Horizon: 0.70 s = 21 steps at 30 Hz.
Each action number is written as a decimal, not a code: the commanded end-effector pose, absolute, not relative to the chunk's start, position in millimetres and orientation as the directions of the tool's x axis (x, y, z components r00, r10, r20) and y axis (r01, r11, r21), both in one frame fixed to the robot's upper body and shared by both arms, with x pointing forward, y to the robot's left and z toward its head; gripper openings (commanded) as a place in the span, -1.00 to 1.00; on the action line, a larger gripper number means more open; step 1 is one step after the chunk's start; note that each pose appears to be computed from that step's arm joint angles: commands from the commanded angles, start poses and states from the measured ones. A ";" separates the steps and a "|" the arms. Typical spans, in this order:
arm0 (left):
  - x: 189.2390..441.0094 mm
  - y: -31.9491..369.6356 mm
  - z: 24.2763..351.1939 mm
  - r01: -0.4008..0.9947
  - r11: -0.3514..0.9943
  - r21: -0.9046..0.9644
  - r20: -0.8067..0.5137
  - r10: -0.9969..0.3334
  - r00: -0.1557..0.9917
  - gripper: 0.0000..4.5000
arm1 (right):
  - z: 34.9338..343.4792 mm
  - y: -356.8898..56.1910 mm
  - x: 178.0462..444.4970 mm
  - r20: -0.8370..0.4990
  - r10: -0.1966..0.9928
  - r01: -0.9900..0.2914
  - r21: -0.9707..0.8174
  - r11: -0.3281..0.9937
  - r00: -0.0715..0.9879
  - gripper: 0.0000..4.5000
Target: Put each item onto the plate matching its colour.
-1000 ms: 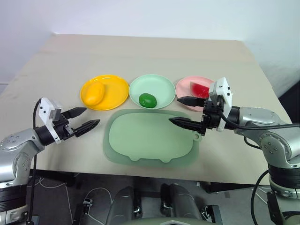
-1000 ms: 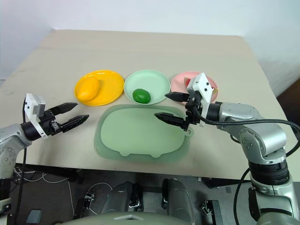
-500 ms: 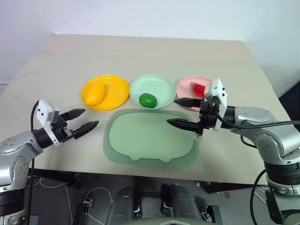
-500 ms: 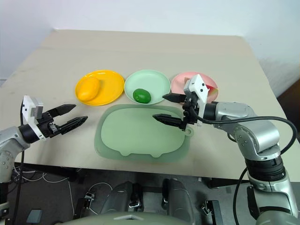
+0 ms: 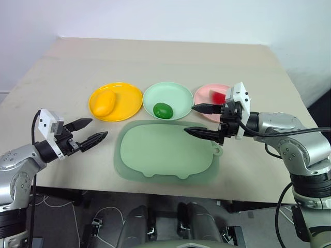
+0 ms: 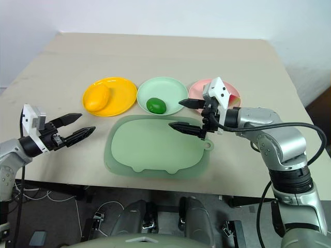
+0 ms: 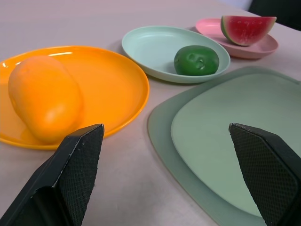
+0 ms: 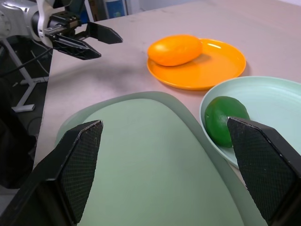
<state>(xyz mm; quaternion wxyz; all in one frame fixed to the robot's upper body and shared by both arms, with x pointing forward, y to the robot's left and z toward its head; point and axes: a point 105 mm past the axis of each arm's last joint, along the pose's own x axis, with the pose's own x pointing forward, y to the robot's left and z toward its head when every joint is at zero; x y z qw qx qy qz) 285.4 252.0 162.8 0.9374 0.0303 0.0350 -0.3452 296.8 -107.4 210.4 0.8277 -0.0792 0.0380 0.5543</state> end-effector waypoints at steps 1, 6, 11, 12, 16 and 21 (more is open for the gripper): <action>283.1 254.4 176.6 0.644 0.762 0.066 -0.043 -0.643 0.765 0.99 | 223.6 -105.7 296.2 -0.125 0.917 -0.922 -0.144 0.360 0.378 1.00; 282.9 255.9 176.9 0.644 0.762 0.066 -0.048 -0.642 0.765 0.99 | 223.9 -106.2 296.5 -0.125 0.917 -0.921 -0.146 0.362 0.380 1.00; 284.1 256.4 177.9 0.642 0.763 0.066 -0.049 -0.641 0.766 0.99 | 224.5 -106.9 296.4 -0.124 0.916 -0.920 -0.148 0.364 0.382 1.00; 284.2 256.3 177.8 0.643 0.763 0.066 -0.050 -0.641 0.766 0.99 | 224.4 -107.1 296.5 -0.124 0.915 -0.919 -0.148 0.365 0.383 1.00; 285.0 255.5 177.8 0.646 0.760 0.066 -0.054 -0.644 0.763 0.99 | 224.2 -107.8 296.6 -0.124 0.914 -0.918 -0.148 0.369 0.387 1.00; 285.4 254.2 177.7 0.650 0.757 0.067 -0.054 -0.648 0.760 0.99 | 223.9 -107.7 297.1 -0.123 0.913 -0.916 -0.150 0.371 0.390 1.00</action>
